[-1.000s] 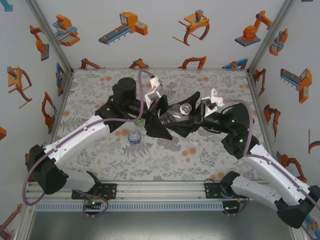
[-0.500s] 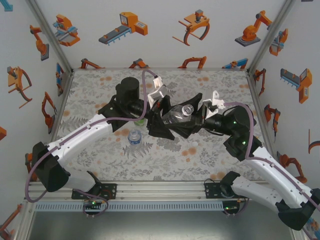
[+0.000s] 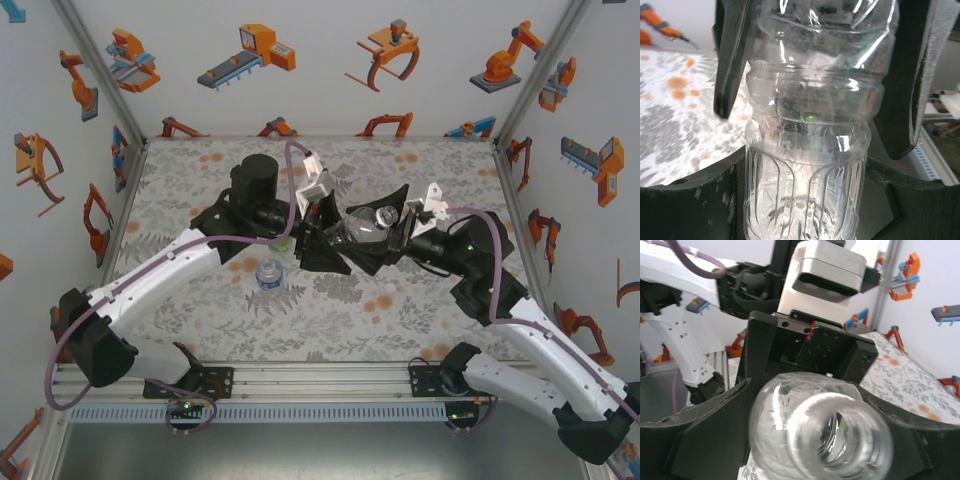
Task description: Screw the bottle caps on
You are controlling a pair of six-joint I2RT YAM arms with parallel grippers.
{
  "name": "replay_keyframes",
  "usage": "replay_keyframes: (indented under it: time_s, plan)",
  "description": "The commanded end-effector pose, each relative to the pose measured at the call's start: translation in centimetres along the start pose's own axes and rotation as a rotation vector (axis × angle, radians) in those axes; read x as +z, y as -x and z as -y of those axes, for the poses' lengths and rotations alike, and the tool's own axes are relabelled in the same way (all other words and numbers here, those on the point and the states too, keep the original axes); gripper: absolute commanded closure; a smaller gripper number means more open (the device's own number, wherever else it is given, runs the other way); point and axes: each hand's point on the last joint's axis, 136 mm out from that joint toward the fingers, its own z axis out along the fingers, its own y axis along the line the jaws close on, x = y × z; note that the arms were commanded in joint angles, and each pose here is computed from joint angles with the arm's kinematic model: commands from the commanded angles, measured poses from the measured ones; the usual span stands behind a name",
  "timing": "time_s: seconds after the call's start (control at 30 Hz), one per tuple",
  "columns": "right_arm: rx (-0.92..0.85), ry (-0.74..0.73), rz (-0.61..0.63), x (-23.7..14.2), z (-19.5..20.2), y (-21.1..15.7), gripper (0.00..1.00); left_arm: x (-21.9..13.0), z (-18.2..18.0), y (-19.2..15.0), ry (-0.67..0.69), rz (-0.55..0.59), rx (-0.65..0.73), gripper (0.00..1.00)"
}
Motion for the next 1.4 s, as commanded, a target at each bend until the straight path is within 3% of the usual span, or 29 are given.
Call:
replay_keyframes:
  time_s: [0.0, 0.17, 0.33, 0.63, 0.8, 1.17, 1.37]
  plan:
    - [-0.043, -0.099, 0.006, -0.9, 1.1, 0.5, 0.31, -2.2, -1.3, 0.7, 0.166, -0.012, 0.098, 0.74]
    - [-0.059, -0.178, -0.011, -2.0, 1.9, 0.5, 0.30, -5.3, -2.6, 1.1, 0.281, 0.018, 0.129, 0.79]
    - [-0.020, -0.178, 0.003, -1.7, 2.1, 0.4, 0.29, -6.6, -2.0, 1.2, 0.304, 0.026, 0.208, 0.82]
    - [0.122, -0.039, 0.268, 0.5, 1.7, 3.6, 0.15, -6.2, -1.2, 4.5, 0.237, 0.248, 0.247, 0.84]
    - [0.121, -0.035, 0.308, 1.8, 2.4, 4.8, 0.15, -5.3, -1.0, 4.6, 0.233, 0.274, 0.244, 0.84]
    - [0.128, 0.003, 0.344, 3.2, 2.7, 6.7, 0.29, -4.1, -1.0, 4.6, 0.250, 0.269, 0.240, 0.84]
    - [0.128, 0.007, 0.335, 3.3, 2.6, 6.4, 0.55, -3.9, -1.3, 4.6, 0.250, 0.264, 0.235, 0.75]
